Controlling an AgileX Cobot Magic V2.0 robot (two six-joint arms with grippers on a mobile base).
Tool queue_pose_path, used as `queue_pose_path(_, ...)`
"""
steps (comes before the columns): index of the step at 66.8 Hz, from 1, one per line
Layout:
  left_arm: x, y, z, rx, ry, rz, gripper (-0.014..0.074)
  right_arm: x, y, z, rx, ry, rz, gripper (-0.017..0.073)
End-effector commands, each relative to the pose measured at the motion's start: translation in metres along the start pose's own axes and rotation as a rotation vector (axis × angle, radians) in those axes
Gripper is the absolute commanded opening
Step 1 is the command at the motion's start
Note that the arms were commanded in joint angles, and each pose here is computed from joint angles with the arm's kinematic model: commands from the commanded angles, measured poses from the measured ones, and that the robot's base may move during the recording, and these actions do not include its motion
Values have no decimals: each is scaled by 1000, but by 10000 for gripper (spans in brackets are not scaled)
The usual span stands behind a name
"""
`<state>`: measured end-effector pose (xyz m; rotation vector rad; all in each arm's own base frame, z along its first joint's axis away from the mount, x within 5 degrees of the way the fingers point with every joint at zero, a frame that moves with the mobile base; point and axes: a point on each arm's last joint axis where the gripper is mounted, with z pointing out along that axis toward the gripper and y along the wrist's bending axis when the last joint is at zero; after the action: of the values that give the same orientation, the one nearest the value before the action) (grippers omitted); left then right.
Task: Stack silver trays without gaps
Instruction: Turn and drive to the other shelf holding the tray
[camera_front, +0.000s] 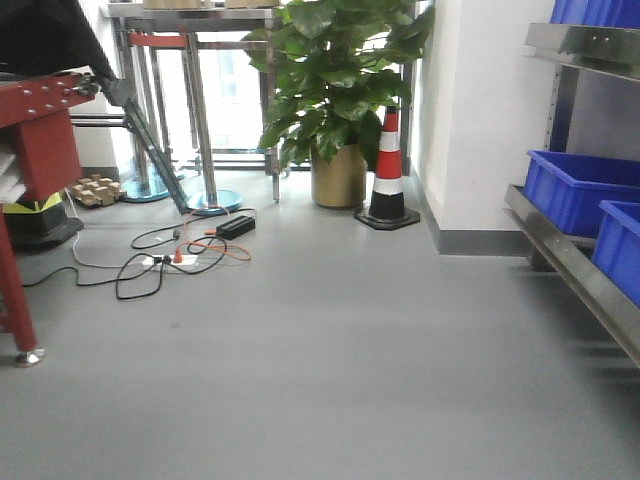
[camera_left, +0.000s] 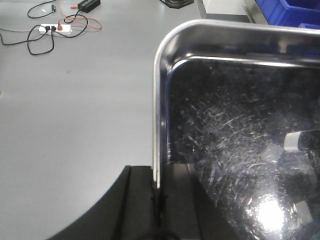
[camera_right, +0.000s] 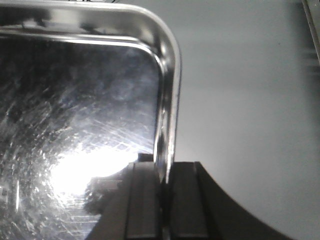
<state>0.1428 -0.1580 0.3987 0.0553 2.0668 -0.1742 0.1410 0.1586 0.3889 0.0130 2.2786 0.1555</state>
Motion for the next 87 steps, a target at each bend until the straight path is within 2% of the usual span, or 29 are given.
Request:
queue_pose_path(1,-3,-4,-2,43,-32,6,-16,-5,6,-3,-73,-53,-13,-6)
queue_pose_path(65,-3,-4,-2,43,-32,6,-16,-11,22,-6,-249,-116,-16,-6)
queue_pose_path(87,-3,-4,-2,43,-32,6,-16,-11,22,-6,-255,-118,-16,-6)
